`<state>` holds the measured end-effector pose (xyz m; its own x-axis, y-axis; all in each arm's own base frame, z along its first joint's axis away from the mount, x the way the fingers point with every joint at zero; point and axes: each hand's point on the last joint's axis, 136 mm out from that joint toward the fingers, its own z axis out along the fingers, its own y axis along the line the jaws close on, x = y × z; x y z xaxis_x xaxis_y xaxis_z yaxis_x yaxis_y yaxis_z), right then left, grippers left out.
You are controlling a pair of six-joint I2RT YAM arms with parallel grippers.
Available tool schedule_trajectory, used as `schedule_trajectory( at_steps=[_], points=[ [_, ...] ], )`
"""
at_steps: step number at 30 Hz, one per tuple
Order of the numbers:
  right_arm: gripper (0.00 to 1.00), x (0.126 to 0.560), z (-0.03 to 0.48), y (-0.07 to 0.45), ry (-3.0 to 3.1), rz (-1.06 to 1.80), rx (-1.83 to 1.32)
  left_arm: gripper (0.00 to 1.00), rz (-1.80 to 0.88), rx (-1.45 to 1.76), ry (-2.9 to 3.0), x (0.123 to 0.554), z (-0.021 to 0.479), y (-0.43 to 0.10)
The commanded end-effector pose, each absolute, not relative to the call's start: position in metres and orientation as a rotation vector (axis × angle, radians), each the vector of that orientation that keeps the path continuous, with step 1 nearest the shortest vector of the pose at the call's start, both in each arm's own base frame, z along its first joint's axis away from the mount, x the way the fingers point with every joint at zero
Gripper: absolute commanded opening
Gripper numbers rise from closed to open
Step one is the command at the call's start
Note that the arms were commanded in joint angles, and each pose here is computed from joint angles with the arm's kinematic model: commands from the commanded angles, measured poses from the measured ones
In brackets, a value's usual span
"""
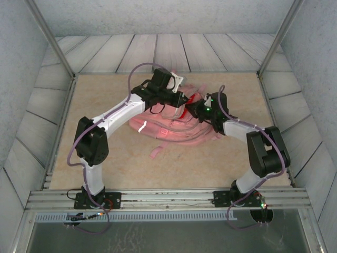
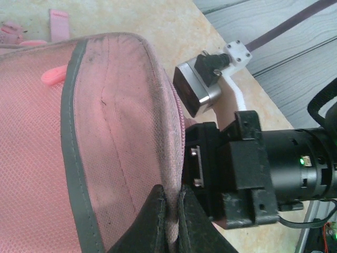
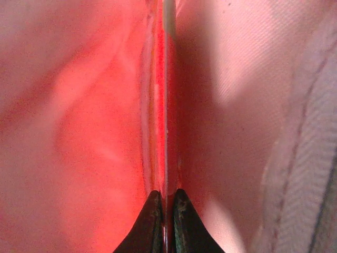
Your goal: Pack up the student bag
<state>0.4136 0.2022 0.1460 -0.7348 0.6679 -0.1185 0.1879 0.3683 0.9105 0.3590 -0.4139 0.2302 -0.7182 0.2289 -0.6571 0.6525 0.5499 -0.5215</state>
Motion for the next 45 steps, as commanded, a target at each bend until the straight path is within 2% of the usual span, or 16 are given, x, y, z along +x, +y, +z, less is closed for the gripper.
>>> schedule_trajectory(
  at_steps=[1,9,15,21,24,28,38,42,45],
  points=[
    [0.00,0.425,0.151,0.218,2.135,1.353,0.706,0.00,-1.159,0.778,2.055,0.354,0.289,-0.431],
    [0.00,0.433,0.145,0.236,2.165,1.359,0.661,0.00,-1.166,0.790,2.060,0.350,0.287,-0.431],
    [0.17,0.425,0.143,0.232,2.217,1.290,0.578,0.00,-1.126,0.797,2.070,0.354,0.278,-0.428],
    [0.40,0.403,0.146,0.221,2.301,1.204,0.472,0.00,-1.095,0.808,2.098,0.357,0.263,-0.427],
    [0.47,0.392,0.152,0.209,2.322,1.145,0.440,0.00,-1.089,0.805,2.102,0.358,0.260,-0.427],
    [0.49,0.380,0.169,0.191,2.325,1.052,0.385,0.00,-1.088,0.806,2.114,0.358,0.254,-0.428],
    [0.54,0.347,0.187,0.114,2.346,0.523,0.358,0.00,-1.042,0.854,2.186,0.361,0.206,-0.431],
    [0.58,0.342,0.191,0.102,2.324,0.450,0.354,0.01,-1.054,0.869,2.214,0.363,0.188,-0.437],
    [0.58,0.341,0.187,0.103,2.336,0.451,0.346,0.06,-1.069,0.894,2.233,0.360,0.178,-0.441]
  ],
)
